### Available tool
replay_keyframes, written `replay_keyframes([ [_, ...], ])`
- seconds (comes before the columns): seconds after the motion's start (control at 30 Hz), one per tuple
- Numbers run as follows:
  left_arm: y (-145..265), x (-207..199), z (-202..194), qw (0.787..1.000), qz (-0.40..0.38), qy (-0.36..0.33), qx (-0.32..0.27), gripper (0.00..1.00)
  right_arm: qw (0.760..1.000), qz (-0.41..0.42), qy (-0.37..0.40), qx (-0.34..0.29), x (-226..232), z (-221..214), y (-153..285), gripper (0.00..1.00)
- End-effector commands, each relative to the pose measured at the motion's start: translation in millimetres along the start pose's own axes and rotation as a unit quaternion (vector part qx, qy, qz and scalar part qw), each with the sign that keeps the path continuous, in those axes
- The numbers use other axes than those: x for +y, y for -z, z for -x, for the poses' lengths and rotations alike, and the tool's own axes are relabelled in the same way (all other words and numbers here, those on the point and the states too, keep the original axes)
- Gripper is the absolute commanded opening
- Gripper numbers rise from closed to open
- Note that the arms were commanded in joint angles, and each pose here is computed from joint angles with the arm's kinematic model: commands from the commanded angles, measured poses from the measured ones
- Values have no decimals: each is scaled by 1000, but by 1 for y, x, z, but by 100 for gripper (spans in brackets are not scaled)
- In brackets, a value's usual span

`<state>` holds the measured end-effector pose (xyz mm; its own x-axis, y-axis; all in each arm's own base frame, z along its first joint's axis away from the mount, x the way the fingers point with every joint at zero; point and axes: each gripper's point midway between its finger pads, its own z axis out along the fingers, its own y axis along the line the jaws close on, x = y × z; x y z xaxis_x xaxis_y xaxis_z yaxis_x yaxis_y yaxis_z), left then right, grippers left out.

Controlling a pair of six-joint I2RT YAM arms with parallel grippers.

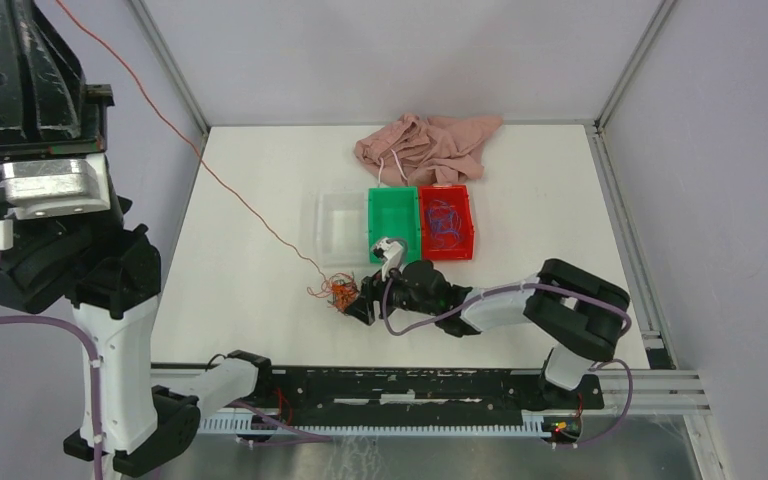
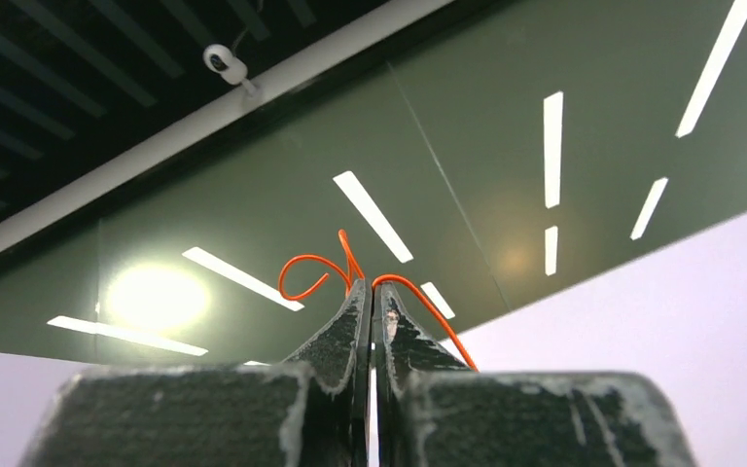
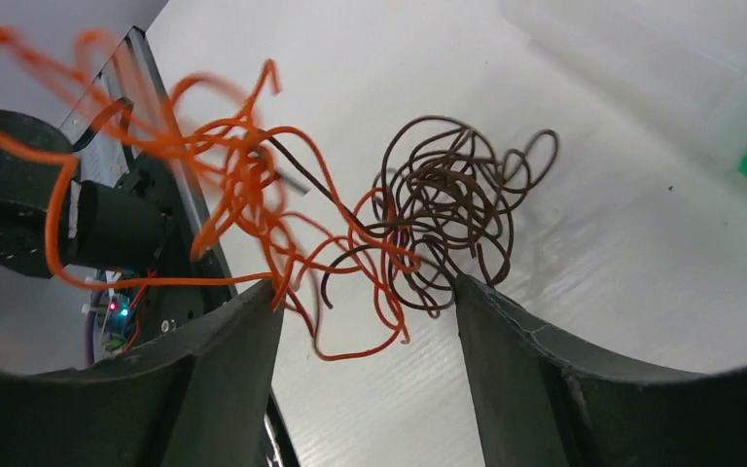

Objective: Untangle the cables

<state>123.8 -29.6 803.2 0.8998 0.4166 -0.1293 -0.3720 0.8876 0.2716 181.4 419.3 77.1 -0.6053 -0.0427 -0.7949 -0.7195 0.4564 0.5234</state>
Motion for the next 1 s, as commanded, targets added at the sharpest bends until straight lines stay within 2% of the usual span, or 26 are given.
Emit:
replay_keyframes([
  [0.0,29,-35,-29,996,-58,37,59,3,995,59,52,-55,39,47,24,72],
  [0.2,74,-85,-56,979,-136,98,118,3,978,130,147,-68,95,103,46,73],
  [0.33,91,-95,-64,973,-152,106,139,3,968,141,192,-78,113,130,48,76],
  [0.43,95,-96,-65,972,-154,105,142,3,964,140,211,-77,117,145,33,76],
  [0.7,93,-91,-58,974,-151,102,134,3,962,133,234,-42,102,138,-19,71],
  [0.87,91,-89,-56,975,-150,102,131,3,961,69,266,-39,72,139,-48,68],
  [0.93,90,-87,-55,976,-147,98,130,3,960,49,274,-40,63,141,-56,61],
  [0.97,90,-86,-55,976,-146,98,130,3,959,45,276,-44,62,144,-58,54],
])
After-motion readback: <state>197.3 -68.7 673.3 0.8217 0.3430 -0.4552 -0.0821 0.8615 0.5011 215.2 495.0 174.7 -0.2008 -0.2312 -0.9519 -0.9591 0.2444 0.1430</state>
